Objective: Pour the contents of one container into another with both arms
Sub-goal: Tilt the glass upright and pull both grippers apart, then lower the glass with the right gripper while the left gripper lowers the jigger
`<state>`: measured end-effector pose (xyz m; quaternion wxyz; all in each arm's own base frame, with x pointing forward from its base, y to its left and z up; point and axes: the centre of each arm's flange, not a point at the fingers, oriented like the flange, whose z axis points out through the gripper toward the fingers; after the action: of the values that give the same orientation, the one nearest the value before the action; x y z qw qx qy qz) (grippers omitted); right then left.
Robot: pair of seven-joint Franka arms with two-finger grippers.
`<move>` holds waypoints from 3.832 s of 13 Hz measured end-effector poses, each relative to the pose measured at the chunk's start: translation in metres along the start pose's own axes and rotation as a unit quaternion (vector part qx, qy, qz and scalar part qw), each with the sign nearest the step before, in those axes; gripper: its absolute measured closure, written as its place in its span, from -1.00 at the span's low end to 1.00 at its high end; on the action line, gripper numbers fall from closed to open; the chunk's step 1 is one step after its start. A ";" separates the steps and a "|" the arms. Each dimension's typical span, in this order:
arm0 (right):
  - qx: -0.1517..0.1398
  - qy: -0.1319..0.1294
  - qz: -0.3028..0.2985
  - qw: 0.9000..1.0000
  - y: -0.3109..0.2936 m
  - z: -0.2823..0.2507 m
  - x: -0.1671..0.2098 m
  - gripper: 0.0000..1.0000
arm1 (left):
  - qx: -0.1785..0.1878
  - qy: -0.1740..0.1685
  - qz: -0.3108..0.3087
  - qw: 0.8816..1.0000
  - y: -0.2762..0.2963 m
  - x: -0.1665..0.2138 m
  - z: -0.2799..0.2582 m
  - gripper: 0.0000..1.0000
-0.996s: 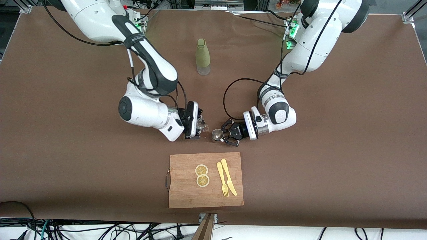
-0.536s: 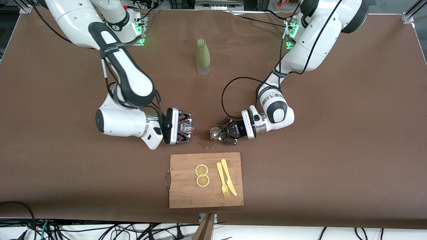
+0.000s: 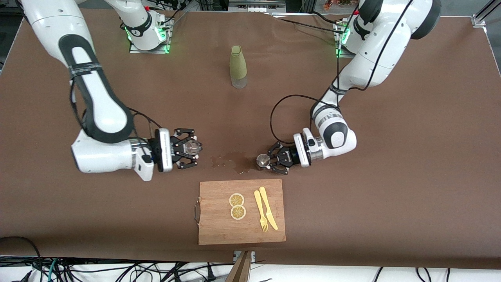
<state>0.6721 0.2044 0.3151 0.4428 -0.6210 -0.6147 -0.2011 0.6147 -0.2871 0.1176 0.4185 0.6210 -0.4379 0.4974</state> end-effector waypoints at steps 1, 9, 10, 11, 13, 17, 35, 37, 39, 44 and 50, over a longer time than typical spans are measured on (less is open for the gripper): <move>0.011 0.008 -0.010 1.000 -0.003 -0.015 -0.011 0.73 | -0.005 -0.002 0.005 1.000 -0.005 0.002 -0.016 0.59; 0.057 0.107 -0.077 0.990 -0.024 -0.091 -0.166 0.73 | -0.095 -0.011 0.052 0.994 -0.052 -0.001 -0.210 0.59; 0.059 0.126 -0.082 0.987 -0.026 -0.091 -0.194 0.73 | -0.099 -0.018 0.052 0.994 -0.057 -0.009 -0.241 0.59; 0.061 0.143 -0.083 0.984 -0.028 -0.091 -0.219 0.73 | -0.102 -0.024 0.051 0.993 -0.060 -0.014 -0.269 0.59; 0.062 0.171 -0.087 0.980 -0.033 -0.088 -0.266 0.73 | -0.105 -0.028 0.052 0.993 -0.062 -0.022 -0.314 0.59; 0.046 0.193 -0.098 0.975 -0.042 -0.081 -0.336 0.73 | -0.105 -0.011 0.064 0.992 -0.055 -0.040 -0.374 0.59; 0.022 0.191 -0.116 0.975 -0.042 -0.058 -0.384 -0.38 | -0.112 -0.010 0.051 0.992 -0.031 -0.109 -0.439 0.24; 0.018 0.185 -0.110 0.976 -0.044 -0.064 -0.392 -0.81 | -0.111 -0.014 0.057 0.992 -0.036 -0.106 -0.440 -0.19; 0.011 0.177 -0.100 0.979 -0.049 -0.074 -0.404 -1.00 | -0.120 -0.035 0.060 0.990 -0.046 -0.100 -0.446 -0.59; -0.011 0.133 -0.055 0.989 -0.056 -0.131 -0.405 -1.00 | -0.169 -0.173 -0.018 0.970 -0.088 -0.062 -0.468 -1.00; -0.017 0.007 0.069 0.997 -0.076 -0.239 -0.302 -1.00 | -0.115 -0.362 -0.225 0.897 -0.126 0.066 -0.456 -1.00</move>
<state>0.6212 -0.1742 0.2243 0.4495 -0.6680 -0.5636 -0.1846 0.6295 0.1741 0.2431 0.4003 0.7879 -0.4616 0.0766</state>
